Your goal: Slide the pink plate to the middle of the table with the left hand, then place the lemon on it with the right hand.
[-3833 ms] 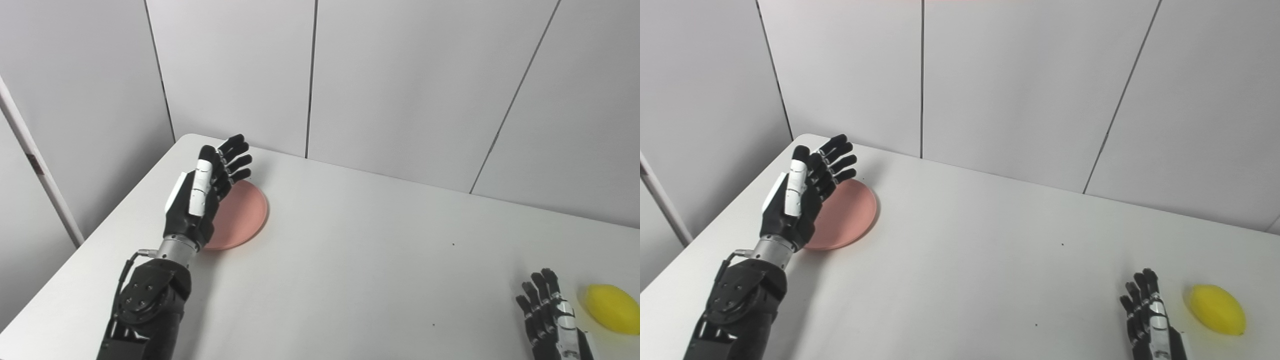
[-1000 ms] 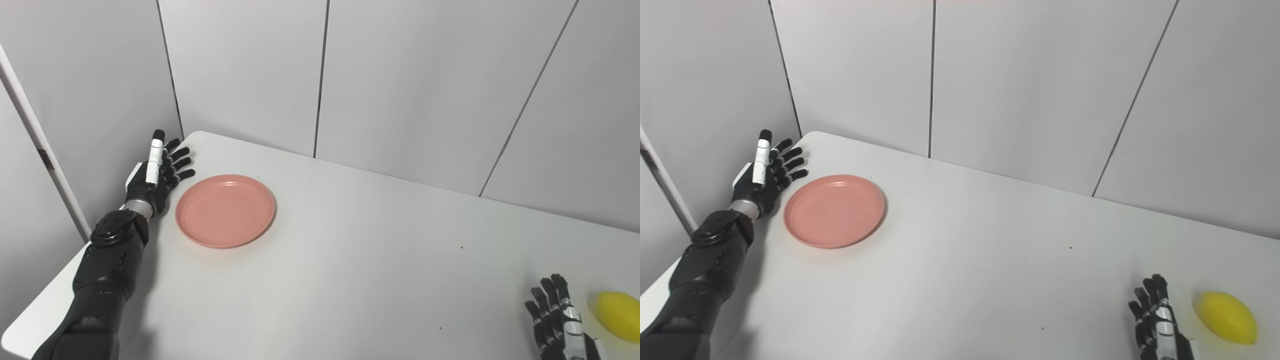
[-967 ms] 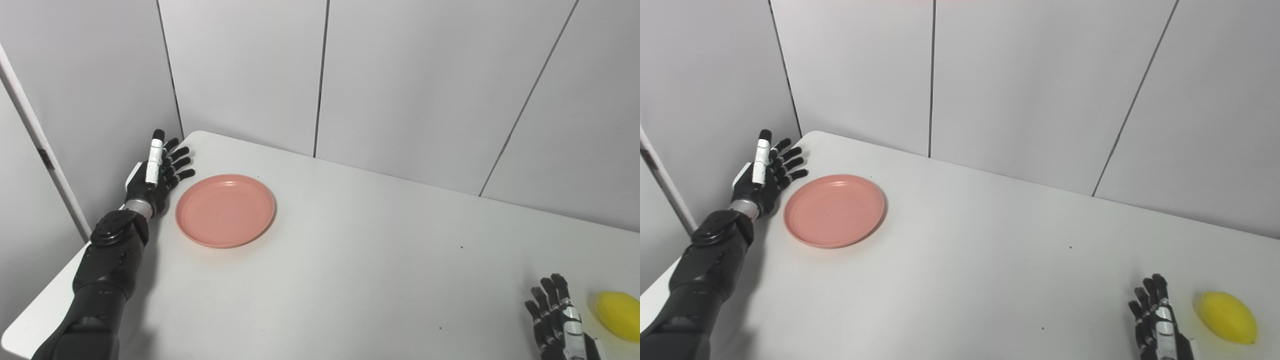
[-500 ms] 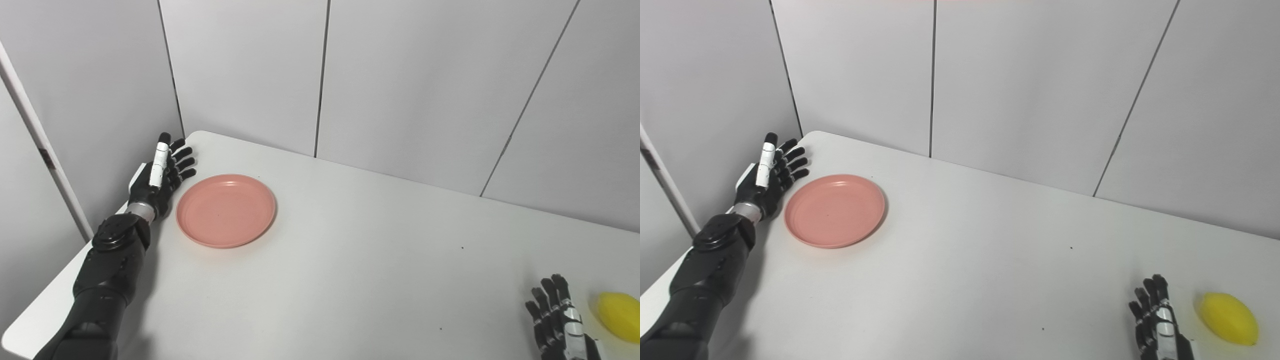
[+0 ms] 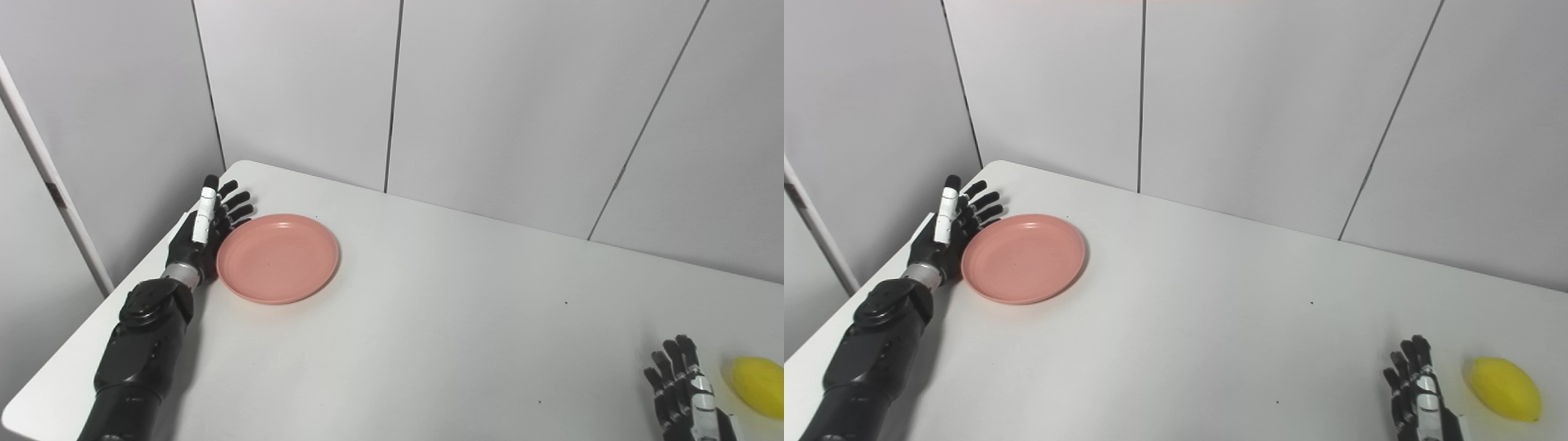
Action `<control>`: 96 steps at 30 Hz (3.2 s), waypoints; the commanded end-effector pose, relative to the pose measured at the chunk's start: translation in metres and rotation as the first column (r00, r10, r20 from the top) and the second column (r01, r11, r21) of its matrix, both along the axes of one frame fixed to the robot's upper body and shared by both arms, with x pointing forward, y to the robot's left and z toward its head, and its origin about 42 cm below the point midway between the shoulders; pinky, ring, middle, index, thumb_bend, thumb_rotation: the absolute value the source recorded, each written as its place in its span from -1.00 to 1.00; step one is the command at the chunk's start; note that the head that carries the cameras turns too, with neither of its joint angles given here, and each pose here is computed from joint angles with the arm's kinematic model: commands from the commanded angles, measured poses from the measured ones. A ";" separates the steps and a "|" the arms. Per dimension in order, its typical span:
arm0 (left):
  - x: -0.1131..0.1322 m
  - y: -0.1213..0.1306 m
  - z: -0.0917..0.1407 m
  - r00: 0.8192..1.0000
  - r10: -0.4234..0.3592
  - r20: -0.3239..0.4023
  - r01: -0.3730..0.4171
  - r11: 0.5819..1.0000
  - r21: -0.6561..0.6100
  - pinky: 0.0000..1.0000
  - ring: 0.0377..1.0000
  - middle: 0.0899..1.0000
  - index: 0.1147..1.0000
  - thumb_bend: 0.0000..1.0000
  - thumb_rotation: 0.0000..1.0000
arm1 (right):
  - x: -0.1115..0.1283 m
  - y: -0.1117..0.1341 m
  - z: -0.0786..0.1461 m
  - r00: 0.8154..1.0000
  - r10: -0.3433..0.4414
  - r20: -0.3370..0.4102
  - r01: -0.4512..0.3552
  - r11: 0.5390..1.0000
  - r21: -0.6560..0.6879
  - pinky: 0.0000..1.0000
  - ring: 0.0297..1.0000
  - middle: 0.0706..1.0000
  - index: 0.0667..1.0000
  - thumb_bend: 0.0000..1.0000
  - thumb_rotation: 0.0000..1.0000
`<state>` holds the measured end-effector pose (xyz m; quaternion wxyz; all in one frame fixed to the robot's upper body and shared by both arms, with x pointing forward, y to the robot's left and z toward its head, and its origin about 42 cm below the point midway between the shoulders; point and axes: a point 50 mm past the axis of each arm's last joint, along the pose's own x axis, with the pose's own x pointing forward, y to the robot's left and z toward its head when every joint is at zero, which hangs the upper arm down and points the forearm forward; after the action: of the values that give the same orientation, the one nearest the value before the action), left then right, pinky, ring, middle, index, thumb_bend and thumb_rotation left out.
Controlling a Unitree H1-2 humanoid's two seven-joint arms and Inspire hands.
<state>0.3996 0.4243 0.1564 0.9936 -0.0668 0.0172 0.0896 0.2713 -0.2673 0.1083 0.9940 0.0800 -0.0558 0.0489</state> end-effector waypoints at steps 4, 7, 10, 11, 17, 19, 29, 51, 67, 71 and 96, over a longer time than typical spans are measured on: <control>0.004 -0.003 0.016 0.999 -0.014 0.038 0.014 1.000 0.010 0.65 0.74 0.76 0.78 0.68 0.91 | -0.024 0.011 -0.034 0.994 -0.008 -0.111 0.013 0.999 0.047 1.00 1.00 1.00 1.00 0.32 0.79; 0.002 -0.004 0.013 0.999 -0.017 0.036 0.017 1.000 0.002 0.63 0.74 0.76 0.77 0.70 0.91 | -0.024 0.011 -0.034 0.994 -0.006 -0.109 0.011 0.999 0.046 1.00 1.00 1.00 1.00 0.33 0.79; 0.000 -0.005 0.011 0.999 -0.025 0.038 0.025 1.000 0.000 0.65 0.72 0.76 0.82 0.68 0.91 | -0.025 0.011 -0.033 0.994 -0.005 -0.112 0.011 0.999 0.047 1.00 1.00 1.00 1.00 0.33 0.80; -0.001 -0.006 0.010 0.999 -0.026 0.038 0.026 1.000 0.000 0.67 0.72 0.76 0.83 0.68 0.90 | -0.025 0.011 -0.033 0.994 -0.004 -0.113 0.010 0.999 0.047 1.00 1.00 1.00 1.00 0.33 0.80; -0.003 -0.017 0.011 0.998 -0.049 0.038 0.050 0.999 -0.020 0.69 0.71 0.76 0.83 0.63 0.91 | -0.025 0.010 -0.033 0.994 -0.001 -0.111 0.006 0.999 0.044 1.00 1.00 1.00 1.00 0.30 0.80; -0.004 -0.021 0.012 0.997 -0.065 0.044 0.066 0.997 -0.029 0.68 0.72 0.77 0.83 0.61 0.88 | -0.025 0.011 -0.033 0.994 -0.002 -0.112 0.008 0.999 0.047 1.00 1.00 1.00 1.00 0.30 0.80; 0.003 -0.045 0.025 0.995 -0.087 0.039 0.088 0.996 -0.022 0.62 0.68 0.71 0.77 0.61 0.84 | -0.024 0.015 -0.033 0.994 -0.010 -0.113 0.017 0.998 0.056 1.00 1.00 1.00 1.00 0.30 0.76; 0.017 -0.113 0.013 0.983 -0.173 -0.067 0.175 0.985 0.014 0.55 0.66 0.68 0.70 0.63 0.81 | -0.023 0.022 -0.032 0.994 -0.011 -0.109 0.018 0.998 0.062 1.00 1.00 1.00 1.00 0.33 0.75; 0.014 -0.162 -0.029 0.969 -0.204 -0.138 0.214 0.975 0.062 0.57 0.65 0.72 0.81 0.58 0.87 | -0.023 0.024 -0.031 0.995 -0.008 -0.098 0.015 0.997 0.072 1.00 1.00 1.00 1.00 0.39 0.70; 0.009 -0.173 -0.036 0.967 -0.213 -0.137 0.223 0.973 0.059 0.58 0.67 0.76 0.91 0.57 0.85 | -0.022 0.025 -0.031 0.996 -0.006 -0.092 0.012 0.998 0.064 1.00 1.00 1.00 1.00 0.38 0.72; -0.009 -0.233 -0.057 0.941 -0.285 -0.181 0.304 0.949 0.085 0.58 0.70 0.79 1.00 0.68 0.73 | -0.022 0.032 -0.030 0.996 -0.008 -0.089 0.014 0.998 0.062 1.00 1.00 1.00 1.00 0.40 0.71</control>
<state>0.4062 0.2216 0.1329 0.9994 0.0088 0.0313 -0.0132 0.2676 -0.2510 0.1075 0.9942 0.0806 -0.0549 0.0444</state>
